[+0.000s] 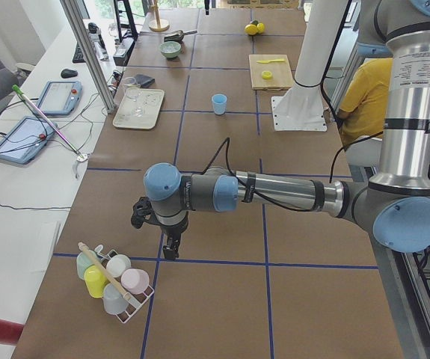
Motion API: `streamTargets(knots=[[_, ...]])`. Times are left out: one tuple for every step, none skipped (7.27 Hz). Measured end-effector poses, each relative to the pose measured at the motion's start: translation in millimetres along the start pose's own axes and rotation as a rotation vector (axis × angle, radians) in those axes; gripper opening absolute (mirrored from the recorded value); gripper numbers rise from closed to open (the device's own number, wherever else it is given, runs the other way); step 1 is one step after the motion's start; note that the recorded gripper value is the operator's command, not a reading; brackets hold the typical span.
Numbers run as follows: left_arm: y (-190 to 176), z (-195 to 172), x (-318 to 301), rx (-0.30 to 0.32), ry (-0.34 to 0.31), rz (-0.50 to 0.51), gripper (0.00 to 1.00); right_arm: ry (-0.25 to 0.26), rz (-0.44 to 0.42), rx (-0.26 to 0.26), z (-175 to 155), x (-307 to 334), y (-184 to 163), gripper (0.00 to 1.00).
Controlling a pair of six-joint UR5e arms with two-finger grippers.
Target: Squeeze lemon into cup
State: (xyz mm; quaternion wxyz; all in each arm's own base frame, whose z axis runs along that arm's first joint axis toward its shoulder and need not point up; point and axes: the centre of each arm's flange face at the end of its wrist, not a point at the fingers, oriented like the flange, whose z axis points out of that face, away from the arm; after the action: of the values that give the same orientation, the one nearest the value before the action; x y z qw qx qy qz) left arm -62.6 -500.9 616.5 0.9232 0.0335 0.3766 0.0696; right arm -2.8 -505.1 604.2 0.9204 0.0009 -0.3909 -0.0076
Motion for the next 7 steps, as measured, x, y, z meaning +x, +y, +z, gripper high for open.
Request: streamTargets(knots=[[1.0,0.1,0.1,0.003,0.001,0.012,1.0,-0.008,0.002,0.0,-1.3,0.0,-0.2,1.0],[3.6,0.3,0.4,0.007,0.001,0.043,1.0,-0.02,0.003,0.0,-2.0,-0.6,-0.2,1.0],[5.8,1.6,-0.6,0.006,0.001,0.067,1.0,-0.026,0.004,0.0,-2.8,-1.0,-0.3,1.0],[6.8,1.9,-0.8,0.005,0.002,0.078,1.0,-0.029,0.004,0.003,-4.3,-1.6,-1.2,1.0],[7.4,1.3,-0.3,0.006,0.002,0.083,1.0,-0.029,0.005,0.007,-6.1,-2.6,-2.6,1.0],[7.1,0.6,0.2,0.008,0.002,0.084,1.0,-0.027,0.008,0.01,-7.1,-3.2,-2.9,1.0],[6.3,-0.1,1.0,0.011,0.001,0.087,1.0,-0.026,0.018,0.012,-7.0,-2.2,-0.9,1.0]])
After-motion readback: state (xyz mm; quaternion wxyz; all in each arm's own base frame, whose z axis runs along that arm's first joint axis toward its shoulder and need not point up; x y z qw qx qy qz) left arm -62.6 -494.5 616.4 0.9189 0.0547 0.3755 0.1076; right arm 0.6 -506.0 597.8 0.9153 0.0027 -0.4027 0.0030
